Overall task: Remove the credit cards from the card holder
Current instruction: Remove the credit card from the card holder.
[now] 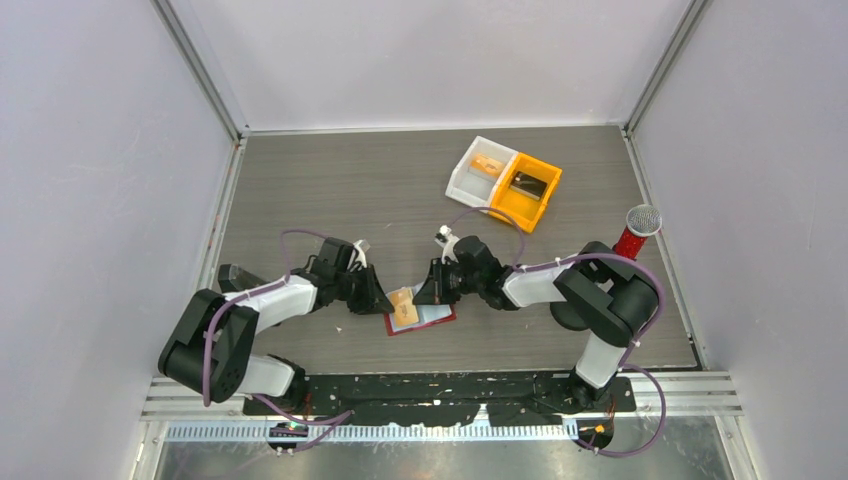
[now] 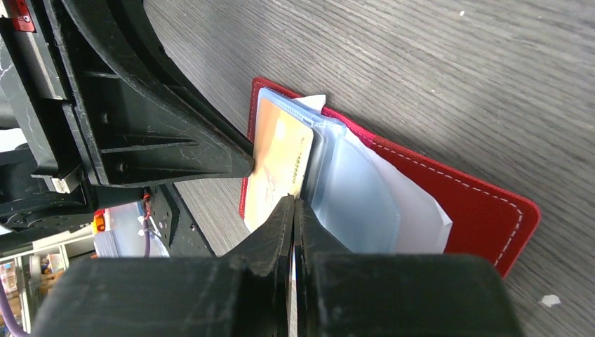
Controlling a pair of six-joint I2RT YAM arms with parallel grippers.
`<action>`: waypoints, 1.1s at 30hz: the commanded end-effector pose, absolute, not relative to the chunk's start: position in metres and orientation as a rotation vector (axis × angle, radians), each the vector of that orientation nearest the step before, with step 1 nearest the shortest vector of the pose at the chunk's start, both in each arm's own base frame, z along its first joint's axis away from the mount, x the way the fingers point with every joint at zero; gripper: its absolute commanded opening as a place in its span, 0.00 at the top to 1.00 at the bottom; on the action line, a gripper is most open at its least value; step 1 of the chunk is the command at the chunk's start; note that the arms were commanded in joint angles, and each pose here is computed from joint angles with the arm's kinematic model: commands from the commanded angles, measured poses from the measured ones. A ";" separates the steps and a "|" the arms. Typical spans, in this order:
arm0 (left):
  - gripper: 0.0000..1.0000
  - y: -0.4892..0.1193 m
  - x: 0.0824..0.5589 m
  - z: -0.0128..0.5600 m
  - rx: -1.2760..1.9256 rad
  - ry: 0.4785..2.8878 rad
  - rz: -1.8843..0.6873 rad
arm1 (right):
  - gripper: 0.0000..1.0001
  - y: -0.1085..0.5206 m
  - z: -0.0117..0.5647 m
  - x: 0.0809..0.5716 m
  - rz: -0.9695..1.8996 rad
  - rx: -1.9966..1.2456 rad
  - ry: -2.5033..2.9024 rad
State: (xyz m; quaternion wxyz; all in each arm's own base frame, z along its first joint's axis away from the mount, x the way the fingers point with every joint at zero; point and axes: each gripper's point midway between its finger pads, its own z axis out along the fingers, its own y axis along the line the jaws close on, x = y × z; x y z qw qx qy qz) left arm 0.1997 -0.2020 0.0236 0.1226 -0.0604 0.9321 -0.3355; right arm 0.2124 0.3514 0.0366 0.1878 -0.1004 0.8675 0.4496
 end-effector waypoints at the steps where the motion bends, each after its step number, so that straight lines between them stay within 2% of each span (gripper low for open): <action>1: 0.86 -0.190 0.190 0.005 -0.204 2.787 -0.886 | 0.95 0.354 0.059 0.219 1.329 -0.290 2.354; 16: 0.85 -0.191 0.192 0.005 -0.204 2.796 -0.884 | 0.95 0.339 0.060 0.220 1.278 -0.302 2.365; 19: 0.85 -0.191 0.192 0.005 -0.203 2.794 -0.888 | 0.84 0.341 0.060 0.221 1.283 -0.304 2.372; 22: 0.85 -0.193 0.192 0.007 -0.197 2.792 -0.899 | 0.78 0.342 0.056 0.222 1.283 -0.295 2.384; 33: 0.85 -0.194 0.192 0.007 -0.203 2.785 -0.914 | 0.74 0.349 0.046 0.218 1.296 -0.285 2.414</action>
